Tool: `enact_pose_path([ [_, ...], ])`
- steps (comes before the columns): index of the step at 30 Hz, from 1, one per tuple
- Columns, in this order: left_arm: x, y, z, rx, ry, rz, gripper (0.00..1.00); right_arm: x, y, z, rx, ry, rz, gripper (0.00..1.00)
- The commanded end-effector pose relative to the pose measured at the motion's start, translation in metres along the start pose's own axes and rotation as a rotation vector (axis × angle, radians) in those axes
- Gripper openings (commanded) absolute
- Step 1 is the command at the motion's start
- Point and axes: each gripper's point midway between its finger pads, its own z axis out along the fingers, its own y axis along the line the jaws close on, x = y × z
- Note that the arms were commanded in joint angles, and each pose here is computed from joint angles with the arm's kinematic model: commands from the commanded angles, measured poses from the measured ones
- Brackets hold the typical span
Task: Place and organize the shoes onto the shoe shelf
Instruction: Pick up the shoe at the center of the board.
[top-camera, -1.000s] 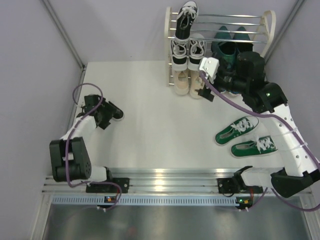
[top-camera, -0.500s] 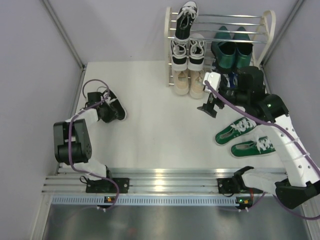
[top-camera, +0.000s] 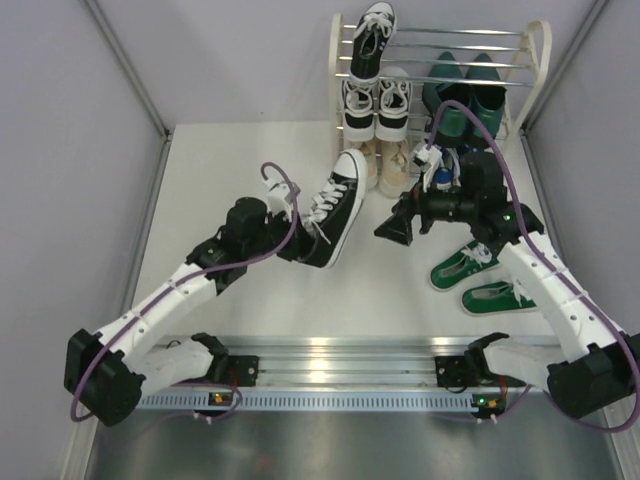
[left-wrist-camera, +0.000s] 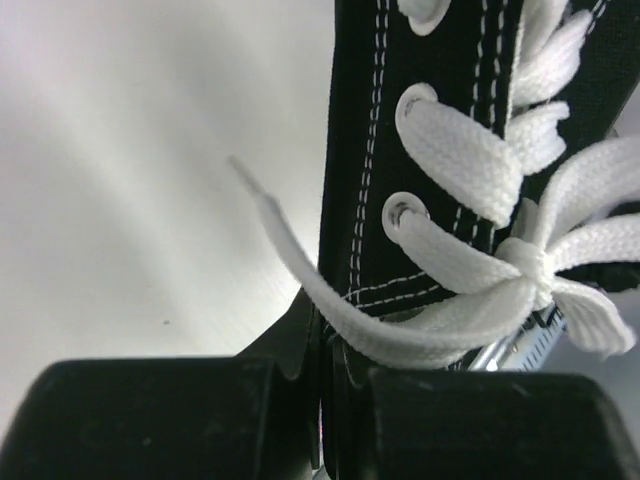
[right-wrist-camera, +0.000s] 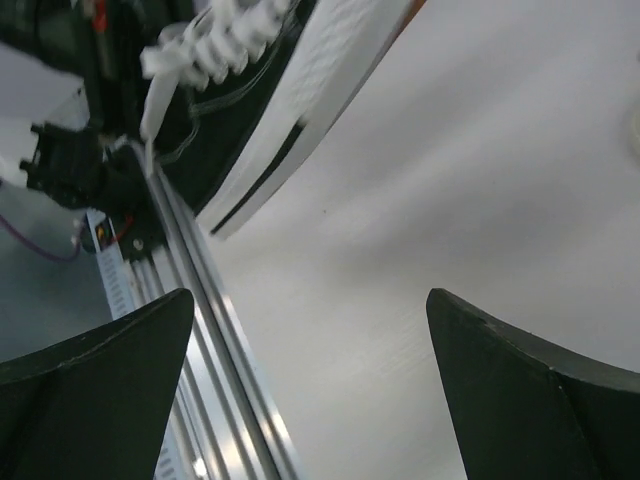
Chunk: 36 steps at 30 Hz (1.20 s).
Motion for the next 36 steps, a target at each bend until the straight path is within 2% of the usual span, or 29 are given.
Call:
enact_pose_path([
  [1,-0.036,-0.048,-0.01,0.097,-0.135,0.094,0.0,-0.061,-0.01,-0.009,0.107,-0.235,0.185,0.99],
  [2,-0.038,-0.068,-0.011,0.132,-0.128,0.115,0.0,-0.069,-0.014,-0.009,0.128,-0.268,0.216,0.99],
  [6,-0.034,-0.096,0.003,0.168,-0.067,0.152,0.0,-0.081,-0.02,-0.009,0.17,-0.314,0.374,0.99],
  [11,-0.042,-0.121,0.012,0.207,-0.053,0.205,0.0,-0.077,-0.022,-0.004,0.189,-0.312,0.421,1.0],
  [13,-0.048,-0.131,0.013,0.228,-0.06,0.218,0.0,-0.07,-0.025,0.001,0.184,-0.297,0.475,0.94],
  [14,-0.049,-0.132,0.014,0.233,-0.056,0.218,0.0,-0.068,-0.028,0.003,0.18,-0.297,0.494,0.75],
  [16,-0.053,-0.136,0.014,0.238,-0.059,0.213,0.0,-0.072,-0.028,0.002,0.151,-0.323,0.548,0.48],
  [17,-0.054,-0.137,0.013,0.239,-0.06,0.197,0.0,-0.071,-0.031,0.004,0.147,-0.322,0.584,0.17],
  [18,-0.058,-0.135,0.013,0.219,-0.075,0.18,0.05,-0.072,-0.039,0.001,0.153,-0.337,0.66,0.06],
  [19,-0.059,-0.135,0.013,0.214,-0.083,0.162,0.13,-0.075,-0.04,0.0,0.131,-0.348,0.69,0.0],
  [20,-0.063,-0.138,0.008,0.22,-0.102,0.128,0.36,-0.074,-0.054,-0.004,0.139,-0.364,0.743,0.0],
  [21,-0.067,-0.138,0.006,0.215,-0.127,0.096,0.47,-0.075,-0.057,-0.005,0.116,-0.374,0.835,0.0],
  [22,-0.073,-0.14,0.005,0.239,-0.174,0.064,0.61,-0.082,-0.057,-0.008,0.065,-0.391,0.848,0.0],
  [23,-0.08,-0.147,-0.007,0.277,-0.222,0.008,0.86,-0.084,-0.065,-0.014,0.057,-0.419,0.912,0.0],
  [24,-0.081,-0.148,-0.011,0.291,-0.237,-0.02,0.94,-0.086,-0.068,-0.018,0.048,-0.431,0.926,0.0],
  [26,-0.098,-0.155,-0.026,0.346,-0.332,-0.085,0.98,-0.091,-0.071,-0.024,0.031,-0.464,0.936,0.0],
  [28,-0.102,-0.156,-0.03,0.361,-0.34,-0.12,0.98,-0.094,-0.07,-0.026,0.017,-0.47,0.953,0.0],
  [36,-0.085,-0.177,-0.01,0.488,-0.207,-0.23,0.98,-0.104,-0.074,-0.032,-0.005,-0.512,1.007,0.0],
])
